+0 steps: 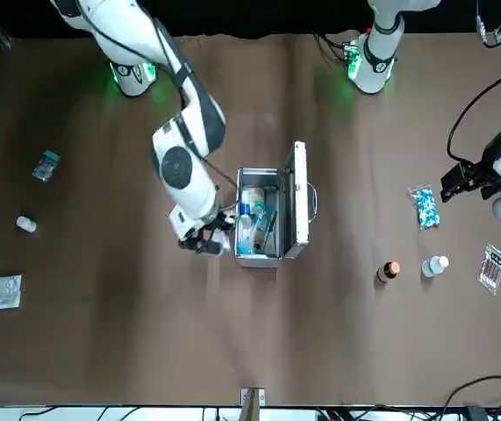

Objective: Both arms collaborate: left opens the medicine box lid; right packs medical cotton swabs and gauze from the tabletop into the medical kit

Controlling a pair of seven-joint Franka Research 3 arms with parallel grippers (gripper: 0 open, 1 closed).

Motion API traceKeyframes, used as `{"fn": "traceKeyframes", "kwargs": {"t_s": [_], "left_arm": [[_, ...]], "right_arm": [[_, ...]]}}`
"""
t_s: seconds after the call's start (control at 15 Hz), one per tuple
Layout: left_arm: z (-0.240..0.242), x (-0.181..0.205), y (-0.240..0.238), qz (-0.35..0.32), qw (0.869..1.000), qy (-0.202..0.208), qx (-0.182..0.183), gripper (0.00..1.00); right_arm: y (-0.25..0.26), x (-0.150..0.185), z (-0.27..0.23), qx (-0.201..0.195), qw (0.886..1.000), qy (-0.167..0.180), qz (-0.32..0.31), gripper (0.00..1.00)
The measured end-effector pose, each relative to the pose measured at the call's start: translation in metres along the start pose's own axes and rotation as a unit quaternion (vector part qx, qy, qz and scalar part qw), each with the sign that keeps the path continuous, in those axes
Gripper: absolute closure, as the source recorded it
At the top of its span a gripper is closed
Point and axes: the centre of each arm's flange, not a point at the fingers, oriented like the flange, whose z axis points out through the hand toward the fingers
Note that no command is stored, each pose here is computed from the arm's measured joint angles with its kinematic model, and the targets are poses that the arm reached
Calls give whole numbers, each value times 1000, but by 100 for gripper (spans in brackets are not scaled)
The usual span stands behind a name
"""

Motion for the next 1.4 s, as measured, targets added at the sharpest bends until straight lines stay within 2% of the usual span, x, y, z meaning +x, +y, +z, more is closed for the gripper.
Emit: {"fn": "traceKeyframes", "kwargs": {"t_s": [0.13, 0.2, 0.53, 0.6, 1.0, 1.2, 1.4], "left_arm": [[0, 0, 0, 0, 1000, 0, 0, 0], [0, 0, 0, 0, 1000, 0, 0, 0], [0, 0, -1, -1, 1000, 0, 0, 0], [0, 0, -1, -1, 1000, 0, 0, 0], [0, 0, -1, -1, 1000, 0, 0, 0], [0, 0, -1, -1, 1000, 0, 0, 0], [0, 0, -1, -1, 1000, 0, 0, 0]], "right_arm": [[-17, -15, -1, 9, 1000, -4, 9, 65], [-23, -22, 0, 10, 1000, -5, 8, 59], [-38, -39, 3, 15, 1000, -11, 3, 13], [-39, -39, 1, 18, 1000, -12, 4, 9], [-43, -37, -7, 26, 1000, -7, 4, 7], [-16, 7, -40, 40, 999, 18, 33, 7], [27, 44, -68, 32, 999, 17, 37, 7]]}}
